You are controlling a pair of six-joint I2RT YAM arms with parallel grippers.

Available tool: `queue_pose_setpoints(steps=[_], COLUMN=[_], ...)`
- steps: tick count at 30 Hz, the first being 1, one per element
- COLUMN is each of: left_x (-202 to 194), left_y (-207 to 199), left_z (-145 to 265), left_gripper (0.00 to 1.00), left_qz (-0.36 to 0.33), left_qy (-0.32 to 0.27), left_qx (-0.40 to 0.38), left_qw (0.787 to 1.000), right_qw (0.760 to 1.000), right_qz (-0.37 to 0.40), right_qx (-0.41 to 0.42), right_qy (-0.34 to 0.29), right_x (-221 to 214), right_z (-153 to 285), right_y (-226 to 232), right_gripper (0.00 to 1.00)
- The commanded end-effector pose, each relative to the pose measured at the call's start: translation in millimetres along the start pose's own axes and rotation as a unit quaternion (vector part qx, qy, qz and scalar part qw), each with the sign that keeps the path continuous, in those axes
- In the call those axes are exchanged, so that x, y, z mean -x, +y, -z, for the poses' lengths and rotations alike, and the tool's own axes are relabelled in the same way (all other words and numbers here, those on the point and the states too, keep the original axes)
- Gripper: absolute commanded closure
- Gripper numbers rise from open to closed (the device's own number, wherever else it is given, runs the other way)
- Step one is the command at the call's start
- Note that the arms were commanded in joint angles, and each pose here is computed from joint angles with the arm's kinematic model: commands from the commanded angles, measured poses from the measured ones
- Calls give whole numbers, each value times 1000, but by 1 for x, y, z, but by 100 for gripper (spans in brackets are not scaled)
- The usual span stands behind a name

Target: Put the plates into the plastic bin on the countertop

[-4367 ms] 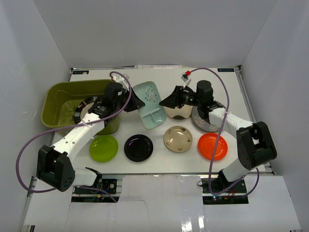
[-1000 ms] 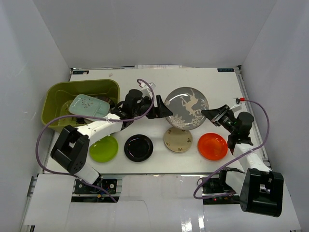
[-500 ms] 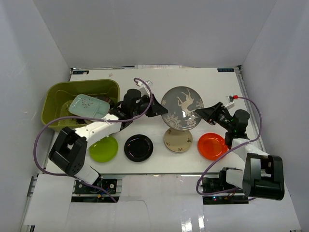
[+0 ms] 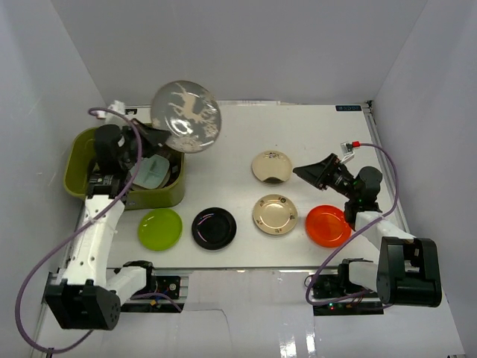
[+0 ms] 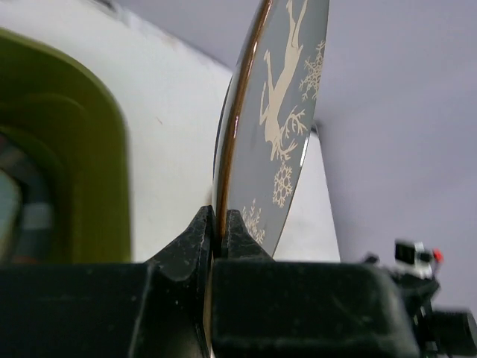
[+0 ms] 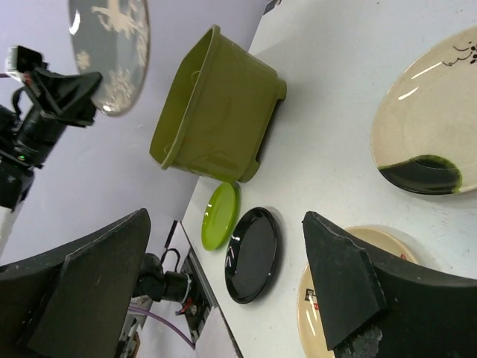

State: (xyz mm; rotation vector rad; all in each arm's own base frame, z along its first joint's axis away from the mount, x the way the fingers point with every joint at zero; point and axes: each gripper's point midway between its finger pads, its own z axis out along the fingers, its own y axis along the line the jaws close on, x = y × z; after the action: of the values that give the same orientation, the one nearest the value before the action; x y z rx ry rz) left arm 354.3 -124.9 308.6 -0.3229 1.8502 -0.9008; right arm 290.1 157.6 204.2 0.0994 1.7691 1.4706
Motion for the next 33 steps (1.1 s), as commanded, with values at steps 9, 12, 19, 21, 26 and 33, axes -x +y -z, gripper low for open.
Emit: queue_pose_setpoints(steps=[9, 12, 19, 21, 26, 33], left_x=[80, 85, 61, 57, 45, 45], left_y=[104, 122, 179, 188, 214, 217], left_z=[90, 89, 56, 53, 49, 52], left_gripper=[100, 100, 100, 98, 77, 3], left_qz=[-10, -12, 25, 24, 35, 38], left_qy=[-207, -225, -168, -162, -145, -146], left_qx=[269, 296, 336, 349, 389, 401], left_qw=[940, 928, 926, 923, 909, 903], right_qw=[996, 995, 992, 991, 988, 980], right_qz=[78, 93, 102, 108, 117, 123], right_qx=[-23, -22, -31, -35, -46, -60], right_qy=[25, 41, 63, 69, 95, 143], right_x=[-9, -18, -33, -40, -60, -97], right_z=[-11, -15, -21, -24, -39, -62], right_y=[0, 0, -2, -3, -7, -15], right_gripper=[11, 11, 11, 11, 11, 12])
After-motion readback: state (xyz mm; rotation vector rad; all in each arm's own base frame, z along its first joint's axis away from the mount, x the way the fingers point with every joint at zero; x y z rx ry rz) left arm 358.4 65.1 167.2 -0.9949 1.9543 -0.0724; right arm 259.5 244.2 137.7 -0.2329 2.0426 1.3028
